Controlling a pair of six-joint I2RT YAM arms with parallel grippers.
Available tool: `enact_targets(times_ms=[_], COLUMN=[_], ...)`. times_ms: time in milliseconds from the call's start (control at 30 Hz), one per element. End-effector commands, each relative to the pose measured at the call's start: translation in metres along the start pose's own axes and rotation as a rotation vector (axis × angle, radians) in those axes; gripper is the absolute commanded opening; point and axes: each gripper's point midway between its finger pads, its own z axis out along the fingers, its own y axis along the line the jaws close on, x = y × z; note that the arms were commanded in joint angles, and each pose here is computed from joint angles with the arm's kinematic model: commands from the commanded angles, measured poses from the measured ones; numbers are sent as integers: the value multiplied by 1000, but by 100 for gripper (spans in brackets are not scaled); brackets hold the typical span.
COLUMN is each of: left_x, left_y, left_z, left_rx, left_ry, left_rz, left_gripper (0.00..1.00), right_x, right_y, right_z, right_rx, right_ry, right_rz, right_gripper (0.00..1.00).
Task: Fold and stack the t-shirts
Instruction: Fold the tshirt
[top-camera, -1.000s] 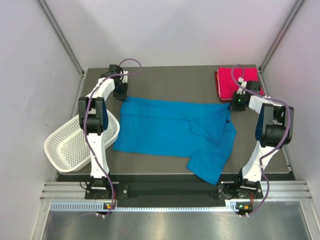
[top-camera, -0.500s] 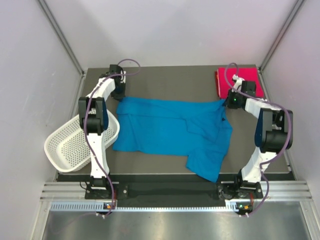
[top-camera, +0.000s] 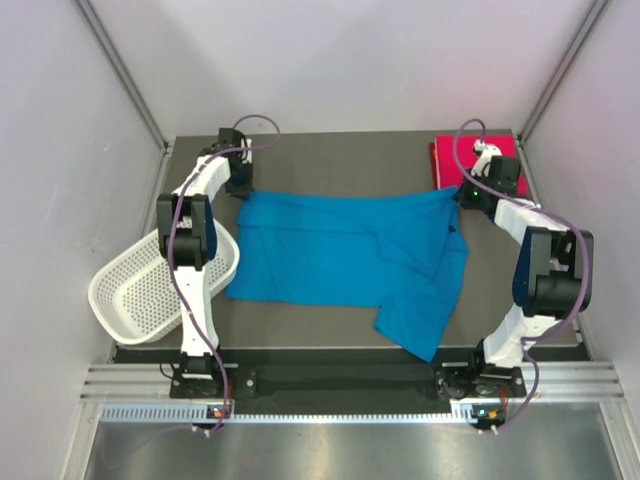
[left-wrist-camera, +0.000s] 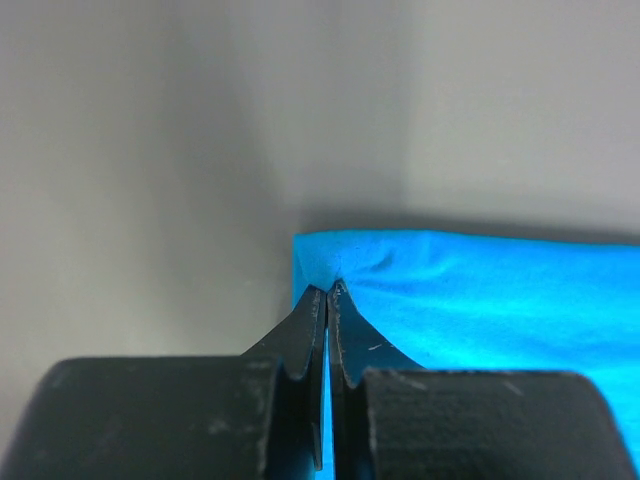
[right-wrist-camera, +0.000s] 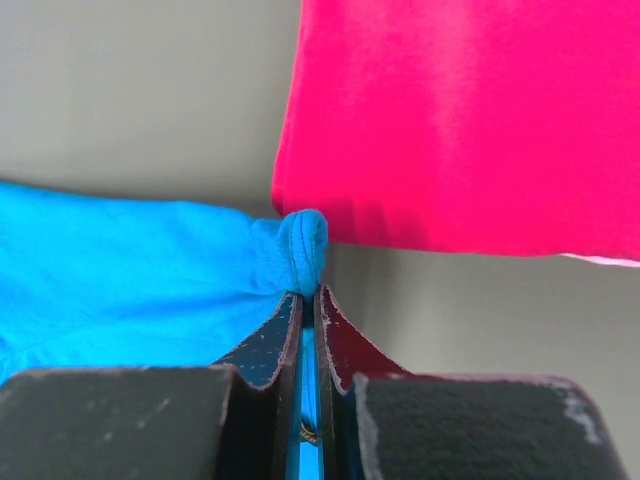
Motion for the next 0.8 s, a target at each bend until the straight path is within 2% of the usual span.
enact_targets(times_ms=[0, 300, 500, 767], left_x=[-33, -50, -58, -61], left_y=[-15, -38, -48, -55], left_z=[-16, -19, -11, -3], left_rx=[86, 201, 219, 248], left_ry=[-121, -178, -184, -183], left_rz=[-32, -73, -89, -111], left_gripper=[0, 0, 0, 22], right_x=[-59, -78, -82, -92], right_y=[-6, -29, -37, -49], right_z=[-7, -9, -2, 6], right_rx=[27, 83, 90, 100], right_ry=[-158, -195, -196, -187], right_rz=[-37, -19, -15, -1], right_gripper=[0, 0, 0, 0])
